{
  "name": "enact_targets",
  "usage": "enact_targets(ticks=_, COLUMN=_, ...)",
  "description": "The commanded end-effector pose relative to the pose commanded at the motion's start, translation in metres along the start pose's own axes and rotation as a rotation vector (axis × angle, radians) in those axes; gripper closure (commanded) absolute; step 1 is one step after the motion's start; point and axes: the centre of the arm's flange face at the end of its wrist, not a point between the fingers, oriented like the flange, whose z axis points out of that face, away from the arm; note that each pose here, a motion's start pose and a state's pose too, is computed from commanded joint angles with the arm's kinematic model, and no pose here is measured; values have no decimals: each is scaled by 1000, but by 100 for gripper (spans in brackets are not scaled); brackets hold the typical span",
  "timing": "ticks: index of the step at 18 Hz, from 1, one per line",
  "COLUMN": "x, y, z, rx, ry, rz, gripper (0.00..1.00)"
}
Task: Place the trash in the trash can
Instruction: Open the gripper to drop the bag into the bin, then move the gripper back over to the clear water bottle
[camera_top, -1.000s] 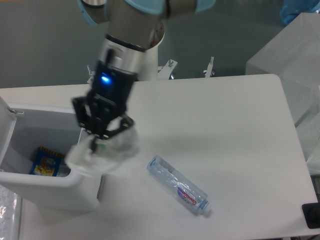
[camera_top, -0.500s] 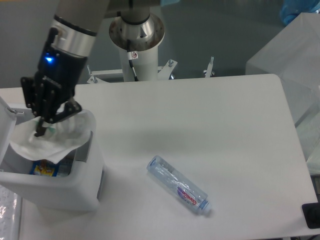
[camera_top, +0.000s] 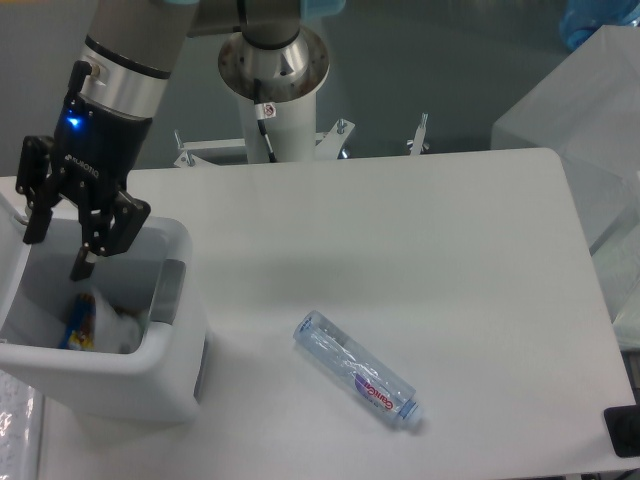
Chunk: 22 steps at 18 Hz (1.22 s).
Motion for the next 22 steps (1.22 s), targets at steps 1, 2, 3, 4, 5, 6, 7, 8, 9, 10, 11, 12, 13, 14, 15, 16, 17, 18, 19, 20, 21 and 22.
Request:
enact_targets(ticks=1, x=-13, y=5, z=-3, rx=-1, ry=-16, rz=-18, gripper=0)
enact_targets(ticks=2, x=-29, y=10, z=-8, rx=-1, ry=-36, rz=-39, gripper=0)
enact_targets(ticks=3, x=-43, y=17, z=-8, rx=-6, ry=-47, rz=-58, gripper=0)
enact_targets(ticks=4, x=-61, y=25, z=-12, rx=-9, ry=-65, rz=-82, gripper=0)
enact_targets(ticks=5, x=-78, y=33, z=-15, rx=-11, ry=-80, rz=-107, gripper=0)
enact_targets(ticks=6, x=-95, y=41, z=-14, rx=-18, ry=-90, rz=-130, gripper=0)
enact_targets(ticks=7, x=-115, y=50, z=-15, rx=-25, ry=-104, rz=-158, gripper=0)
enact_targets(ticks=8, x=-135, y=60, z=-16, rx=-30, ry=-119, rz=-187, gripper=0)
enact_targets(ticks=9, x=-154, y=72, z=-13, rx=-39, ry=-128, rz=-216, gripper=0)
enact_targets(ticks=10, x=-169, y=80, z=-10, rx=-51, ry=-138, rz=-239, gripper=0)
enact_targets(ticks=11, x=-186, y=88, z=-9, rx=-57, ry=-150, rz=-261, gripper=0)
enact_targets(ticks=12, x=-203, y=97, z=-8, rx=-61, ry=-159, rz=-285, gripper=0)
enact_targets(ticks=13, x=-220, y=106, z=-8, rx=-64, ry=-171, rz=-314, gripper=0)
enact_targets(ticks=14, x=-235, y=116, z=-4, rx=-75, ry=-177, rz=-351, gripper=0)
enact_targets(ticks=15, x=-247, y=128, z=1, rx=-93, ry=-174, rz=-385, gripper=0)
enact_targets(ticks=16, x=-256, y=137, z=8, rx=-123, ry=-180, rz=-406, gripper=0)
enact_targets(ticks=17, x=-265, y=145, z=12, rx=-163, ry=-194, rz=-430, gripper=0)
enact_targets(ticks=18, x=-272, y=151, z=17, rx=-204, ry=-200, rz=-452, gripper=0)
enact_targets(ticks=19, x=-279, y=159, z=24, rx=-244, ry=-201, rz=-485, gripper=0)
enact_targets(ticks=20, x=-286, y=165, z=32, rx=-278, ry=-200, rz=-526, gripper=0)
enact_targets(ticks=21, x=-293, y=169, z=38, rx=-310, ry=-203, rz=-565, gripper=0)
enact_targets(ticks=22, x=-301, y=175, z=45, rx=-346, ry=-207, rz=-610, gripper=0)
